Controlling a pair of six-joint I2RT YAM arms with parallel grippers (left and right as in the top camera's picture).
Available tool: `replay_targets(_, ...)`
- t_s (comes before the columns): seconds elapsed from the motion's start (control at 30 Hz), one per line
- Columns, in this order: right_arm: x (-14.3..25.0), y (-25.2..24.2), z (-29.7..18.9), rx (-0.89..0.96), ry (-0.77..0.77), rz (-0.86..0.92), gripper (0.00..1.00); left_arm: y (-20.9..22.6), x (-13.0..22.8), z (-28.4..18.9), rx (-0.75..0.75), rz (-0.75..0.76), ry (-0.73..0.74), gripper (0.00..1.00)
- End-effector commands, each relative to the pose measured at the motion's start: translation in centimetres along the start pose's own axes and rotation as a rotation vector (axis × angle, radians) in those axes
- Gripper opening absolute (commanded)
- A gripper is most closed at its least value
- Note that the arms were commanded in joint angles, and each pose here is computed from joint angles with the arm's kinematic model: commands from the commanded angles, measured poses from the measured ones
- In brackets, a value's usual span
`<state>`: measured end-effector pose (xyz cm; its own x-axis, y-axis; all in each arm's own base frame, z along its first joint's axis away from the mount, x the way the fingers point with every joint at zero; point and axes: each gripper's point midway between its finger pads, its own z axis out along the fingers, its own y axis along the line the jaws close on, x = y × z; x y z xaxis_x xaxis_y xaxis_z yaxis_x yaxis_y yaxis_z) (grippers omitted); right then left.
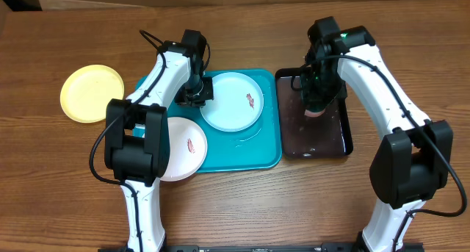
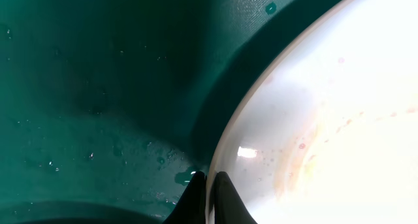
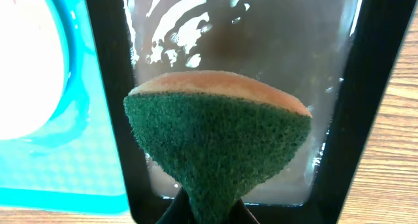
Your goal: Clean dirty plates on tray and stack at the side
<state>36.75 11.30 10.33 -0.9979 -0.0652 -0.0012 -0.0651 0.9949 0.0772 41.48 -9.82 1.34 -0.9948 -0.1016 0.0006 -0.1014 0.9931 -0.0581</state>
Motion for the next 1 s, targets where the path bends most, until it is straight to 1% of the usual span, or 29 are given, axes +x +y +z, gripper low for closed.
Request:
replay_targets(0.0, 0.7, 0.5, 0.4, -0.008, 0.002, -0.004, 0.04, -0.3, 0.0, 0.0, 0.0, 0.013, -0.008, 0.04)
replay_targets(0.17, 1.1, -0.2, 4.0, 0.017, -0.001, 0.008, 0.04, -0.4, 0.0, 0.0, 0.004, 0.014, -0.009, 0.04)
replay_targets(0.23, 1.2, -0.3, 4.8, 0.017, -0.001, 0.012, 0.04, -0.4, -0.1, 0.0, 0.004, 0.022, -0.009, 0.04)
replay_targets(0.33, 0.6, -0.1, 3.7, 0.016, -0.022, 0.009, 0.04, -0.4, 0.0, 0.0, 0.003, 0.041, -0.009, 0.04)
replay_targets(0.47, -1.3, 0.6, -0.3, -0.002, -0.083, 0.007, 0.04, -0.4, -0.1, 0.0, 0.006, 0.044, -0.012, 0.04)
replay_targets(0.57, -3.0, 2.4, -3.4, -0.056, -0.155, -0.017, 0.04, -0.8, -0.1, 0.0, 0.028, 0.044, -0.01, 0.04)
replay_targets(0.67, -4.3, 4.8, -5.4, -0.108, -0.229, -0.057, 0.04, -0.8, -0.2, -0.1, 0.028, 0.045, -0.012, 0.04)
replay_targets(0.77, -4.8, 7.0, -5.5, -0.129, -0.271, -0.106, 0.04, -0.8, -0.2, -0.1, 0.028, 0.045, -0.013, 0.04)
replay_targets(0.9, -4.6, 10.9, -4.2, -0.148, -0.288, -0.19, 0.04, -0.8, -0.2, -0.1, 0.029, 0.045, -0.013, 0.04)
replay_targets(0.97, -4.6, 12.5, -3.3, -0.125, -0.297, -0.23, 0.04, -0.8, -0.2, -0.1, 0.029, 0.045, -0.013, 0.04)
